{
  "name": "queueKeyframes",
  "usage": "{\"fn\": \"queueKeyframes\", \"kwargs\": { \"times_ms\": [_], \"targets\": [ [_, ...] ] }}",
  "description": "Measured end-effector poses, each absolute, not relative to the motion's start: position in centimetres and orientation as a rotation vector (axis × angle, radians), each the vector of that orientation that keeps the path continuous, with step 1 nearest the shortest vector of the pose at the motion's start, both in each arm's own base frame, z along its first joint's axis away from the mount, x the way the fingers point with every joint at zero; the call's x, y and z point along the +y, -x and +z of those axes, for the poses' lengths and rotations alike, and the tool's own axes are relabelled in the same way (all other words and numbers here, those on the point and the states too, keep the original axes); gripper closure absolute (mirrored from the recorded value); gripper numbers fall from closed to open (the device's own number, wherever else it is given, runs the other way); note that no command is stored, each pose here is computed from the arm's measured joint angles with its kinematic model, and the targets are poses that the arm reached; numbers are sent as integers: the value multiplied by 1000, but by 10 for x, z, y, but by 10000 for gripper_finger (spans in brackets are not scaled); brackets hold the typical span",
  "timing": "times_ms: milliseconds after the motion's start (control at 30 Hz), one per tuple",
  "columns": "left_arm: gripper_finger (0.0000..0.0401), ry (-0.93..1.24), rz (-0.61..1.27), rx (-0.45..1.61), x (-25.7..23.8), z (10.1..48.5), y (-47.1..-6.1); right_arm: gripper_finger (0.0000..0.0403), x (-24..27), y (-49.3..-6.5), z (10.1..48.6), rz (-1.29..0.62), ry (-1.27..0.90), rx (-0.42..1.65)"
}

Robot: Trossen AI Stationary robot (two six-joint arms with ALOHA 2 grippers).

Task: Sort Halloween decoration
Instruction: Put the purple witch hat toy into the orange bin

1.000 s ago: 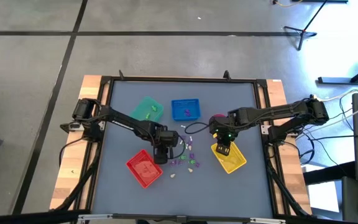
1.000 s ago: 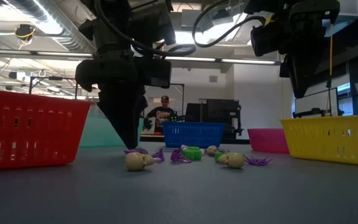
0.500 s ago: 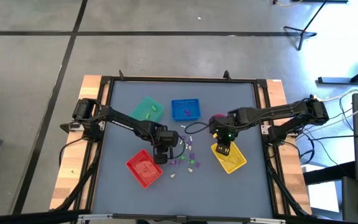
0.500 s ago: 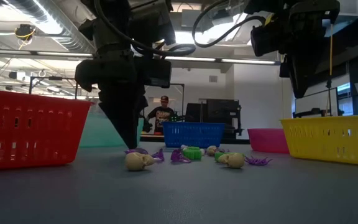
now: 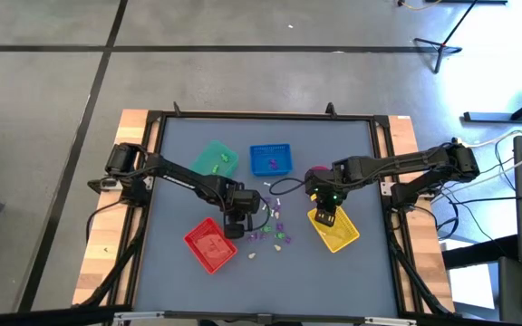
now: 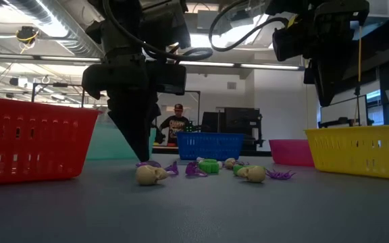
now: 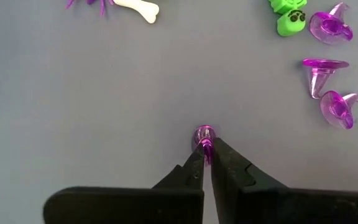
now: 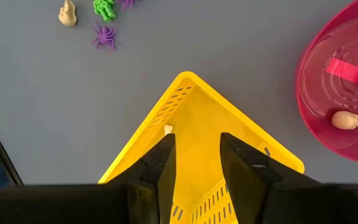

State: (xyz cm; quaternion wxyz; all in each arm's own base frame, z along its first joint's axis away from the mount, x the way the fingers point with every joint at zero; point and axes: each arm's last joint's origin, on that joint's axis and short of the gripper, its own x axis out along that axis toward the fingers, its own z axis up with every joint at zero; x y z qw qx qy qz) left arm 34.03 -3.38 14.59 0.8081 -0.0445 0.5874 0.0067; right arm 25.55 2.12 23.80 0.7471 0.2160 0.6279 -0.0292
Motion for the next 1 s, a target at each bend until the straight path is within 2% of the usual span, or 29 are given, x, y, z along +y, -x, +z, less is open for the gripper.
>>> {"fn": "queueKeyframes", "kwargs": {
  "times_ms": [400,700,833,1000],
  "targets": [
    [401,102,5,1228,-34,160,-339,278,21,-256,238,-63,-472,1374],
    [401,113,-11,1148,-34,209,-339,278,21,-256,238,-64,-464,1364],
    [401,137,-40,1133,-36,234,-331,278,20,-257,238,-34,-378,1348],
    [401,228,-59,1161,-44,248,-318,278,19,-261,239,20,-224,1295]
  ]
}}
